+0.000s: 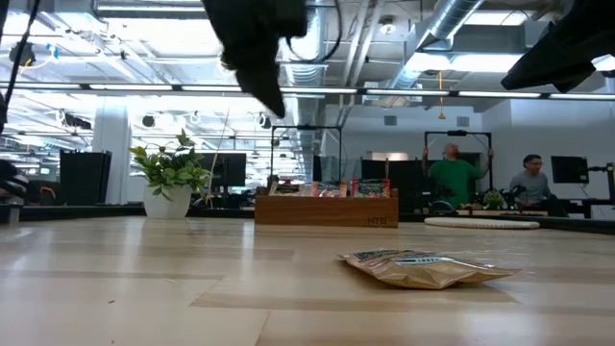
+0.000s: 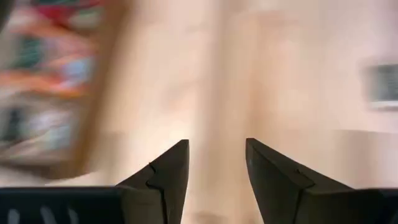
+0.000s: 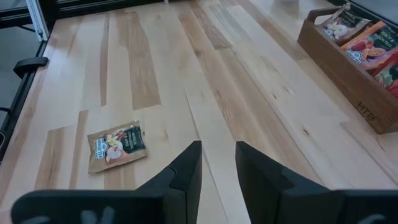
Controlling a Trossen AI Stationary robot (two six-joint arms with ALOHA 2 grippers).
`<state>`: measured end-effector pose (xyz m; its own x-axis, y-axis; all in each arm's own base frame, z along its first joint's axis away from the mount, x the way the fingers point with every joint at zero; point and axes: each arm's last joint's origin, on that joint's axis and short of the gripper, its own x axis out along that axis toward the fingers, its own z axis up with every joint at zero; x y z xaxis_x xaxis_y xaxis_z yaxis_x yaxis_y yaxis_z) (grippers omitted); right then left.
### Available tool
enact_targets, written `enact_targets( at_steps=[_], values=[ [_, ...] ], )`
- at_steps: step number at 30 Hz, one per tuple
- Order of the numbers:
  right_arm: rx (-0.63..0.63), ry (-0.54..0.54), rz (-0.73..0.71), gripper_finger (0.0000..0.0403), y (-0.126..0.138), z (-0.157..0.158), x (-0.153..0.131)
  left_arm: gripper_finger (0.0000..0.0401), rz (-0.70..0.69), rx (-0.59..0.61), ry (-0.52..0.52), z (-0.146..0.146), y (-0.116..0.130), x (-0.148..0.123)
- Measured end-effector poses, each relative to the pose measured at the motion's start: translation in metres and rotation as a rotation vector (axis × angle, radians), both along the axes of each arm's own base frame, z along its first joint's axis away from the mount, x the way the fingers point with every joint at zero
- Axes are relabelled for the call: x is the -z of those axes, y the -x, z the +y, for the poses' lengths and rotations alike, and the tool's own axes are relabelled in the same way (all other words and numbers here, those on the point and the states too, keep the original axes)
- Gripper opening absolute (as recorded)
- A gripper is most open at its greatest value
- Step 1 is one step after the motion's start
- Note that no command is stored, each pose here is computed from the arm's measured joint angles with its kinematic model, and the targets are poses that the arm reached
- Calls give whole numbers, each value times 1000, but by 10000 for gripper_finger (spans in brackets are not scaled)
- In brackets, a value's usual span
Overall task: Pick & Place Tea
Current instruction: Put the brown tea bag into the left section of the wooden organizer
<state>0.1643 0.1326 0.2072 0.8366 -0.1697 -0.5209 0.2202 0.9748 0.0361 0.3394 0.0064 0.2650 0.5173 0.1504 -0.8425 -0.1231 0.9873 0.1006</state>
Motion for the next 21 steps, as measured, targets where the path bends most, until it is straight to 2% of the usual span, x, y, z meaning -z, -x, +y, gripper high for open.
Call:
enact_targets(
  at_steps=[2, 3, 6, 11, 16, 21],
  values=[
    [0, 0, 0, 90, 0, 0, 0, 151, -45, 78, 102, -16, -4, -2],
    [0, -1, 0, 90, 0, 0, 0, 151, -59, 108, 118, -24, -5, -2],
    [-1, -4, -2, 90, 0, 0, 0, 151, -117, 187, 122, -51, -18, 5],
    [-1, -16, -4, 90, 0, 1, 0, 151, -129, 282, 113, -87, -36, 35],
    [-2, -18, -4, 90, 0, 1, -1, 151, -60, 227, 113, -96, -46, 69],
    [0, -14, -4, 90, 0, 0, 0, 151, -45, 180, 150, -100, -53, 89]
  ],
)
